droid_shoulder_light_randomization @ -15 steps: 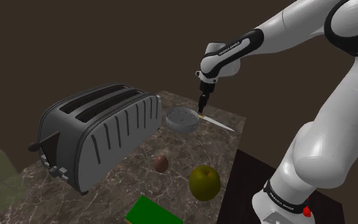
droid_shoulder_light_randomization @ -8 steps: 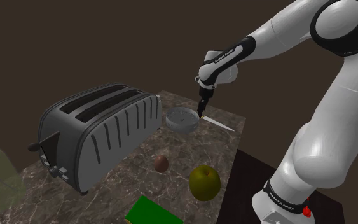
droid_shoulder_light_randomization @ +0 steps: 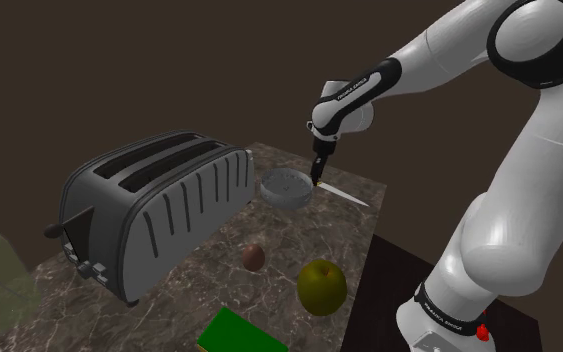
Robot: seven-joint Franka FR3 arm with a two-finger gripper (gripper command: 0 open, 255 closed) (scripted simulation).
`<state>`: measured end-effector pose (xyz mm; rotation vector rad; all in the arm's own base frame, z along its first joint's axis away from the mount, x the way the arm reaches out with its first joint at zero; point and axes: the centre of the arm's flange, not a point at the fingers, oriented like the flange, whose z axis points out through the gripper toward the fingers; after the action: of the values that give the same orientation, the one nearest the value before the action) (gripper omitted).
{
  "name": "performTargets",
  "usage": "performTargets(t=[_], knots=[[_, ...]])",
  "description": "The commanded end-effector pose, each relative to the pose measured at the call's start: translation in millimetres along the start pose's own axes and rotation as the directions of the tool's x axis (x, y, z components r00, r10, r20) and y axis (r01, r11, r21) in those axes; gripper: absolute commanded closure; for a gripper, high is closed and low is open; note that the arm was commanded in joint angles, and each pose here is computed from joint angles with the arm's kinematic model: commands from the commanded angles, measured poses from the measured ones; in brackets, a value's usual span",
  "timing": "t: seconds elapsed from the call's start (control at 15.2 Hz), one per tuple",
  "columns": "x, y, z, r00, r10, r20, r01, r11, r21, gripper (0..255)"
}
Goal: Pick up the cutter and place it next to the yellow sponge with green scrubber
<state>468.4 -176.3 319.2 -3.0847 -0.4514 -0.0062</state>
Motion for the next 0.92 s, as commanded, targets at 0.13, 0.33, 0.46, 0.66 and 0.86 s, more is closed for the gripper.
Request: performTargets(t=[0.13,0.33,0.46,0.66,0.86], knots=[[2.5,-5.3,4.3,1.0,-0.006,0.009,0.006,1.0,0.006,255],[2.5,-4.8,4.7,1.0,-0.006,0.009,0.006,1.0,0.006,255],[2.8,-5.0,4.3,1.0,-0.006,0.009,0.006,1.0,0.006,255],[1.6,-3.7,-5.7,1.0,-0.006,0.008,0.006,1.0,0.006,255],[1.7,-4.1,-21.5,1.0,-0.006,0.008,0.006,1.0,0.006,255]])
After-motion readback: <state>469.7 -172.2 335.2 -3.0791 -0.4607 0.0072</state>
